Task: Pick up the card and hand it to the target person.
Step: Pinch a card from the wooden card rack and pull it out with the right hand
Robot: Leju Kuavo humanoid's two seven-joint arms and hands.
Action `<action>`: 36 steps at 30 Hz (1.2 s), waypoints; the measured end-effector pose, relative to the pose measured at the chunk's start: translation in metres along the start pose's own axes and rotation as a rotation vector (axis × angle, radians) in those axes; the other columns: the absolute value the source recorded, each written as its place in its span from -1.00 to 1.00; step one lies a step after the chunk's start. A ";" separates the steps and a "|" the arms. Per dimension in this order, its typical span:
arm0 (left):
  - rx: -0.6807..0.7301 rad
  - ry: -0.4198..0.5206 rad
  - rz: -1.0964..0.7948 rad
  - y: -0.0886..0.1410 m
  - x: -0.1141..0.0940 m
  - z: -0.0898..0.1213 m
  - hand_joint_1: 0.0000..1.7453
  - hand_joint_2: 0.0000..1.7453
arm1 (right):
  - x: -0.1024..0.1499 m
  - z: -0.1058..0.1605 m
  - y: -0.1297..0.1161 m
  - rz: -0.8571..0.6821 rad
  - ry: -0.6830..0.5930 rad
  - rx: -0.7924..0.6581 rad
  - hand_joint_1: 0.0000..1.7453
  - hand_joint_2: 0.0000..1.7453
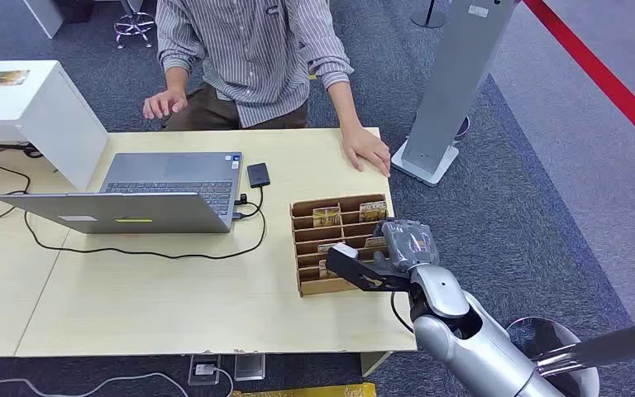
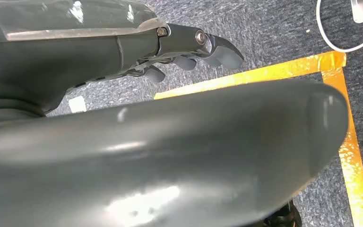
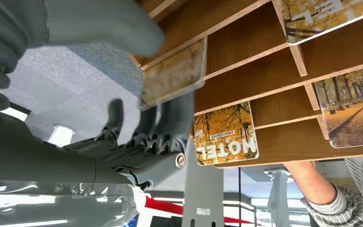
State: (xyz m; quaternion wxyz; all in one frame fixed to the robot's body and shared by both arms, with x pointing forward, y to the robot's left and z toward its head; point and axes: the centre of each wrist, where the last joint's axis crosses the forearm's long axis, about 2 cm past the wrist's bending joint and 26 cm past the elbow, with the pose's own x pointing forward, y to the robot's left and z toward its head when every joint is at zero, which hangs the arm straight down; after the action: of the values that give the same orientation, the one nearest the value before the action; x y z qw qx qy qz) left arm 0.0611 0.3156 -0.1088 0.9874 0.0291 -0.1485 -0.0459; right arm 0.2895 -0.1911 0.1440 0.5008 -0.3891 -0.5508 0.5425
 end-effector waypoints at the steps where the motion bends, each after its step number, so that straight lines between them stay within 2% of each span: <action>1: 0.000 0.000 0.000 0.000 0.000 0.000 -1.00 -1.00 | 0.000 0.000 0.000 0.001 0.000 0.000 0.47 1.00; 9: 0.001 0.000 0.003 0.000 0.000 0.000 -1.00 -1.00 | 0.002 0.001 0.000 0.010 -0.004 -0.009 0.57 1.00; 14: 0.001 0.000 0.003 0.000 0.000 0.000 -1.00 -1.00 | 0.004 0.001 -0.001 0.012 -0.010 -0.010 0.78 1.00; 29: 0.003 -0.022 0.003 0.001 0.000 0.000 -1.00 -1.00 | 0.006 0.002 -0.005 0.005 -0.012 -0.027 0.78 1.00; 36: 0.012 -0.017 0.009 0.003 -0.001 0.000 -1.00 -1.00 | 0.000 0.006 -0.035 -0.078 -0.004 -0.041 0.78 1.00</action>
State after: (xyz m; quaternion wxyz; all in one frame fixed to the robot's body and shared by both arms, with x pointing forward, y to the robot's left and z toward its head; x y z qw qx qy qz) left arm 0.0604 0.3187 -0.1088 0.9861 0.0338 -0.1573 -0.0411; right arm 0.2879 -0.1964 0.1790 0.5126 -0.3763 -0.5775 0.5120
